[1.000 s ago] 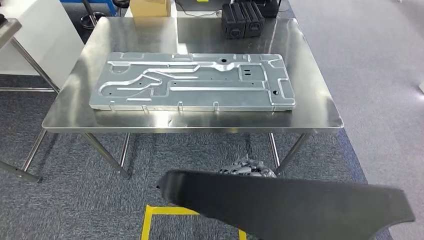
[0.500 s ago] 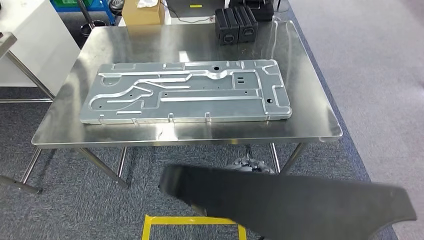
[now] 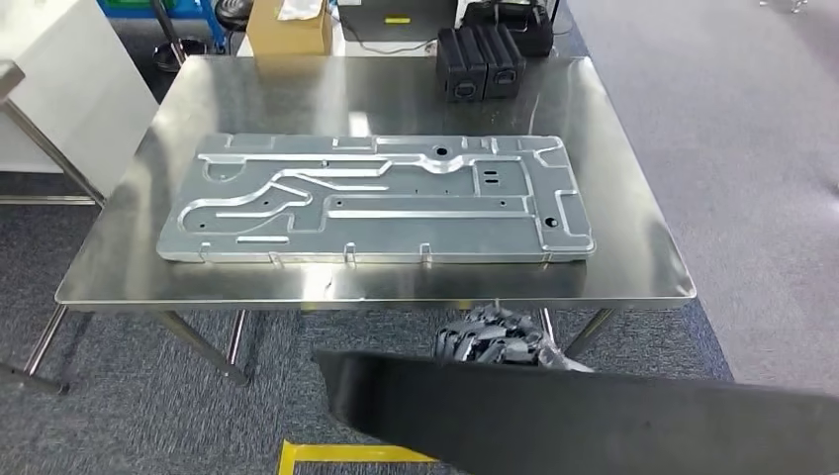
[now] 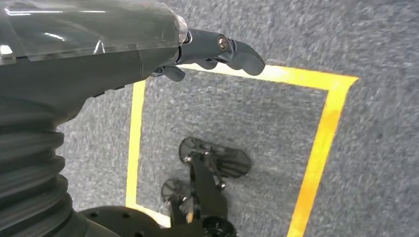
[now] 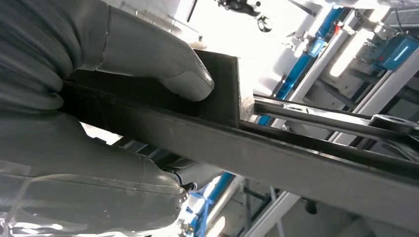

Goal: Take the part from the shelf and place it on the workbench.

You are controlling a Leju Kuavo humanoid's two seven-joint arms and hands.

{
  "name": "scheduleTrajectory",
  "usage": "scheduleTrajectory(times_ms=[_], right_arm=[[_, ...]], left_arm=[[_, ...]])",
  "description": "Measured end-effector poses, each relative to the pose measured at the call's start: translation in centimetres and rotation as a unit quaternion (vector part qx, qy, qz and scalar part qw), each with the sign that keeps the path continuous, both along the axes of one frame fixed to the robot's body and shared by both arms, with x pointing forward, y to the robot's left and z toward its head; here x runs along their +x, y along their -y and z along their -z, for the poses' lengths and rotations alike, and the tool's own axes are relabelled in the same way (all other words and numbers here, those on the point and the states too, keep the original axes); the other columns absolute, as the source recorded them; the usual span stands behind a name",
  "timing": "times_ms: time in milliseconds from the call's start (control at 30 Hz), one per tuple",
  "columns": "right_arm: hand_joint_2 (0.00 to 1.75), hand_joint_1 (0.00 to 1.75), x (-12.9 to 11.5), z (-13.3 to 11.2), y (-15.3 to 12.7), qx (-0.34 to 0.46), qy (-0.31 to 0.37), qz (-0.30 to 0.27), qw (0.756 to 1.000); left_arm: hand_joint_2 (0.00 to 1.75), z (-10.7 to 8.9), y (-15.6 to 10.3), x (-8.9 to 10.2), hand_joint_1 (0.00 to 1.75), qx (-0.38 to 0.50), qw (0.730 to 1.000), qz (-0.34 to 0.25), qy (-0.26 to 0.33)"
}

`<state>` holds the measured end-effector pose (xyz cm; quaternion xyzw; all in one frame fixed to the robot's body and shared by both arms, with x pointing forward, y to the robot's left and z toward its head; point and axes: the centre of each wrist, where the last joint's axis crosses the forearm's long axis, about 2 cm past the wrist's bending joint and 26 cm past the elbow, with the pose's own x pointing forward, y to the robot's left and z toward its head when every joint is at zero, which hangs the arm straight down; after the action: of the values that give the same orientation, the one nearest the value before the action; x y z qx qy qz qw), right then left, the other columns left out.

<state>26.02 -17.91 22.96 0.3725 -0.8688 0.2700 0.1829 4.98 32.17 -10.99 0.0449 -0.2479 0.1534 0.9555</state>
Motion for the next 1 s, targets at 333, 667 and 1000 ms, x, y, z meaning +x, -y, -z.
scheduleTrajectory(times_ms=[333,667,1000], right_arm=[[1.75,1.75,2.3,-1.7,2.1,0.009,0.024,0.047,0.999],[1.75,1.75,5.3,-1.8,5.7,0.0,0.02,0.14,0.99],[1.75,1.75,11.8,-3.3,12.6,-0.087,0.046,0.406,0.909]], left_arm=[[1.75,0.0,0.2,0.1,0.0,-0.002,1.0,-0.017,0.006],[1.75,0.0,0.2,-0.2,0.0,-0.001,1.0,-0.02,0.008],[1.75,0.0,0.2,-0.1,0.0,-0.001,1.0,-0.024,0.012]])
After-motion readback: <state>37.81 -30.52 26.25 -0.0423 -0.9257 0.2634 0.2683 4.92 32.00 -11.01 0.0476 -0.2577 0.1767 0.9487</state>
